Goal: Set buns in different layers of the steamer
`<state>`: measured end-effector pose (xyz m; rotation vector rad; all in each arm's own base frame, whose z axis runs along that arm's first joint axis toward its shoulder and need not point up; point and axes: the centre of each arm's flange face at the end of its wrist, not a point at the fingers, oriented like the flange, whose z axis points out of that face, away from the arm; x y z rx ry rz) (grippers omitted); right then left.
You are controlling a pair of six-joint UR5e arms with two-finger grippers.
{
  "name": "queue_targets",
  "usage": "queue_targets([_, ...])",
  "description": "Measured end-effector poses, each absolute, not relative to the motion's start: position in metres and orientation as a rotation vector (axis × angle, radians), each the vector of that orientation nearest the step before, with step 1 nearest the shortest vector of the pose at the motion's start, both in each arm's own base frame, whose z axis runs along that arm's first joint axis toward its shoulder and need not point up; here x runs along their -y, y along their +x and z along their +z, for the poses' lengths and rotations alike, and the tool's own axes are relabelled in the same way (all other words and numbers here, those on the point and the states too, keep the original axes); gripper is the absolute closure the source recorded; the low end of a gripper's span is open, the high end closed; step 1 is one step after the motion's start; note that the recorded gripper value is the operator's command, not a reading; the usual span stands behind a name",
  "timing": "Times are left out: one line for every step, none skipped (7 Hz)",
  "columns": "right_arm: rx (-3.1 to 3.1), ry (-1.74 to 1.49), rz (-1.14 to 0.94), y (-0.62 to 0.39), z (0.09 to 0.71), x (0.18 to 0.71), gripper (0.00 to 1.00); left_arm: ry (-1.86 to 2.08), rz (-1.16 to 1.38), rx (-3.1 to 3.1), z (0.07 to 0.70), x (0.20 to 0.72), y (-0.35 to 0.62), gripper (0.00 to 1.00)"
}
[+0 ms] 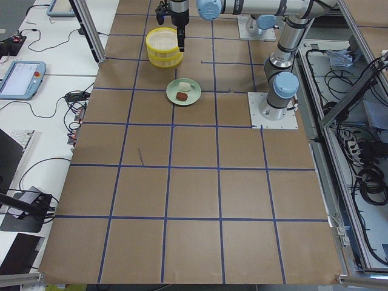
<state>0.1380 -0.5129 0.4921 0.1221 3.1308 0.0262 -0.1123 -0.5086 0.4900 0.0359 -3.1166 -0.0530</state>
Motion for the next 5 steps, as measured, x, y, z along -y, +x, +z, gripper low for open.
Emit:
queue_targets([-3.131,0.121,0.025,0.1382,0.4921,0.5129,0.00,0.038,-0.039,3.117,0.4917,0.5096,-0.1114,0.00])
queue_targets([-3.131,0.121,0.025,0.1383,0.4922,0.5129,0.00,0.040,-0.019,3.118,0.4932,0.5111,-0.1105,0.00])
queue_targets([-3.131,0.121,0.025,0.1384,0.4922,0.5129,0.00,0.041,-0.009,3.119,0.4938,0.5123,-0.1096,0.00])
queue_targets([-3.130,0.121,0.016,0.1395,0.4941,0.5130,0.00,0.041,0.001,3.120,0.4941,0.5133,-0.1087,0.00])
queue_targets([-3.127,0.122,0.000,0.1414,0.4973,0.5134,0.00,0.037,0.023,3.121,0.4937,0.5161,-0.1079,0.00])
